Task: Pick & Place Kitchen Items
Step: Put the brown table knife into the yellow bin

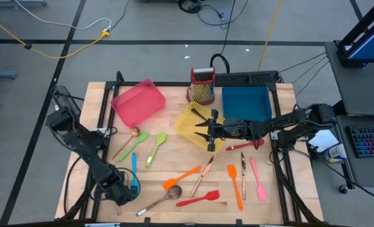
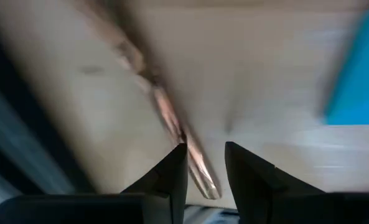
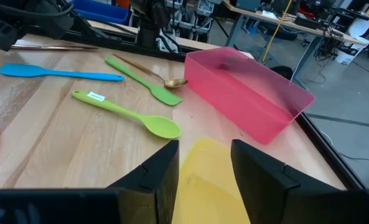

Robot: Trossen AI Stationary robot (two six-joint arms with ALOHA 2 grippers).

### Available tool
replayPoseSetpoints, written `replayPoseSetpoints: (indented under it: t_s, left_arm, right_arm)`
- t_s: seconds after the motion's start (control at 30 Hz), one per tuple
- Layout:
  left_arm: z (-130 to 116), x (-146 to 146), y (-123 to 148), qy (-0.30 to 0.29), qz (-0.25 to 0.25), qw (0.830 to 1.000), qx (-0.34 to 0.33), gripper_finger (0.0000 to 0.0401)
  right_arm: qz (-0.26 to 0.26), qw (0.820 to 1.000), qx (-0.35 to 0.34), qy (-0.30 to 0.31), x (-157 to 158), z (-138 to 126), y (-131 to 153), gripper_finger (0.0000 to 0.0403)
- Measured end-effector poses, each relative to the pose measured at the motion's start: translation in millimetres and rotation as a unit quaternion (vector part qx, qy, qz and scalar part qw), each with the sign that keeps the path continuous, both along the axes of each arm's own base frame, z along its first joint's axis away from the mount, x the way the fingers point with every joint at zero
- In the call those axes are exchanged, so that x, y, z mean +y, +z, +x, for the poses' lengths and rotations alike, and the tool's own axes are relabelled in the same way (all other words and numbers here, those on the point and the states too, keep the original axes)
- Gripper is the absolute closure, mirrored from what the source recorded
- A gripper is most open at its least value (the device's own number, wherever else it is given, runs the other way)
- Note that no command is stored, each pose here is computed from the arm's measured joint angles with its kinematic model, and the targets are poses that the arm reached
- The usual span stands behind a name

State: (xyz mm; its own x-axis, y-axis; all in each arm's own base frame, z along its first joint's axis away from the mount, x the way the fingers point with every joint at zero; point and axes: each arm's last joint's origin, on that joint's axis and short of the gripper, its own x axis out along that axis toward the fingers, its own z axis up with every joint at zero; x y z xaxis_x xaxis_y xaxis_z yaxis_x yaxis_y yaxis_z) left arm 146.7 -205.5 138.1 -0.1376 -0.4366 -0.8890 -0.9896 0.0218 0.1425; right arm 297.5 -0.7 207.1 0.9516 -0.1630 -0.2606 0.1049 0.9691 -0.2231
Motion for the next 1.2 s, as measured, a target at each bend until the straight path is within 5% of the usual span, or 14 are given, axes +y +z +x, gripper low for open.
replayPoseSetpoints:
  t_s: [0.4, 0.93, 1.2]
  left_arm:
    - [-7.2, -11.7, 2.7, -0.016, -0.037, 0.999, 0.004, 0.0288]
    - [-21.3, -6.4, -1.5, -0.048, 0.047, 0.998, -0.011, 0.0288]
    - [-13.3, -1.3, -1.3, -0.076, 0.017, 0.997, 0.001, 0.0288]
  right_arm:
    - [0.0, 1.0, -0.004, -0.001, -0.1, 0.2, 0.8, 0.0264]
    - [0.003, 1.0, -0.008, -0.001, -0.1, 0.3, 1.3, 0.0264]
    - [0.004, 1.0, -0.013, -0.001, -0.1, 0.5, 2.1, 0.0264]
